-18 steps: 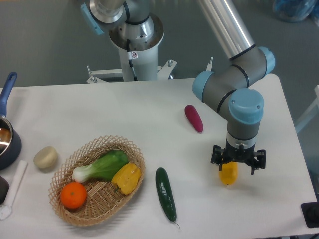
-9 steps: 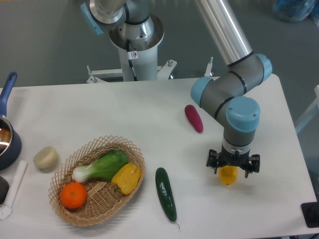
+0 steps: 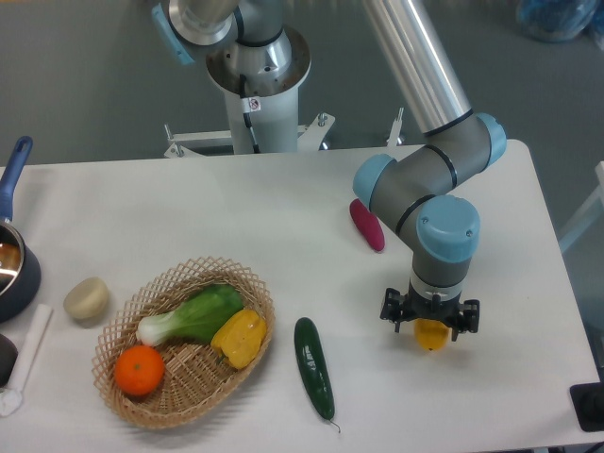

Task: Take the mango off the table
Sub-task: 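Lower the gripper around the mango and close its fingers on it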

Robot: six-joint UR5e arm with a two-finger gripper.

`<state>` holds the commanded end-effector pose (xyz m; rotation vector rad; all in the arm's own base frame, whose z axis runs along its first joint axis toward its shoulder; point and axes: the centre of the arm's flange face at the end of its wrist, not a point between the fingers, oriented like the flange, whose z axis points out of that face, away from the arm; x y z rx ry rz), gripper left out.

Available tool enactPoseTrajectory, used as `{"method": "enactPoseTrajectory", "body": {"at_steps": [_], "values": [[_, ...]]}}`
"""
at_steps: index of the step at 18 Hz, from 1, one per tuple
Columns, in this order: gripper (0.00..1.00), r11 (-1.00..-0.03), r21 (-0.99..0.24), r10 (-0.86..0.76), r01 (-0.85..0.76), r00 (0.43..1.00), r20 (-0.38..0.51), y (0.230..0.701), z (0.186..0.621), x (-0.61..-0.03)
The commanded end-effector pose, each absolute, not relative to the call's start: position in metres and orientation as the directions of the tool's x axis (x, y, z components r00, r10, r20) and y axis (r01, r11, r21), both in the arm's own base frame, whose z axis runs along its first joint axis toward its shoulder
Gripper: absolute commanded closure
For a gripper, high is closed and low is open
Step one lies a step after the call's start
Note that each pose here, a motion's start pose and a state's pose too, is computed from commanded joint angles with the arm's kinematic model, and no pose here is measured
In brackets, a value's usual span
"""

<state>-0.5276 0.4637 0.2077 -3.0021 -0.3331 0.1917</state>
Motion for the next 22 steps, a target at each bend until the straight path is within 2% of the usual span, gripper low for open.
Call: {"method": "enactPoseTrajectory", "body": {"at_steps": [2, 6, 16, 22], "values": [[0.2, -0.969, -0.129, 0.225, 0.21, 0.968, -0.114, 0.4629, 0.2087, -0.5282], [0.3, -0.972, -0.127, 0.215, 0.2, 0.97, -0.115, 0.462, 0.2096, -0.5288], [0.3, -0.984, -0.091, 0.168, 0.155, 0.974, -0.153, 0.4558, 0.2119, -0.533], [0.54, -0.984, -0.091, 0.168, 0.155, 0.973, -0.156, 0.4555, 0.2149, -0.5328]]}}
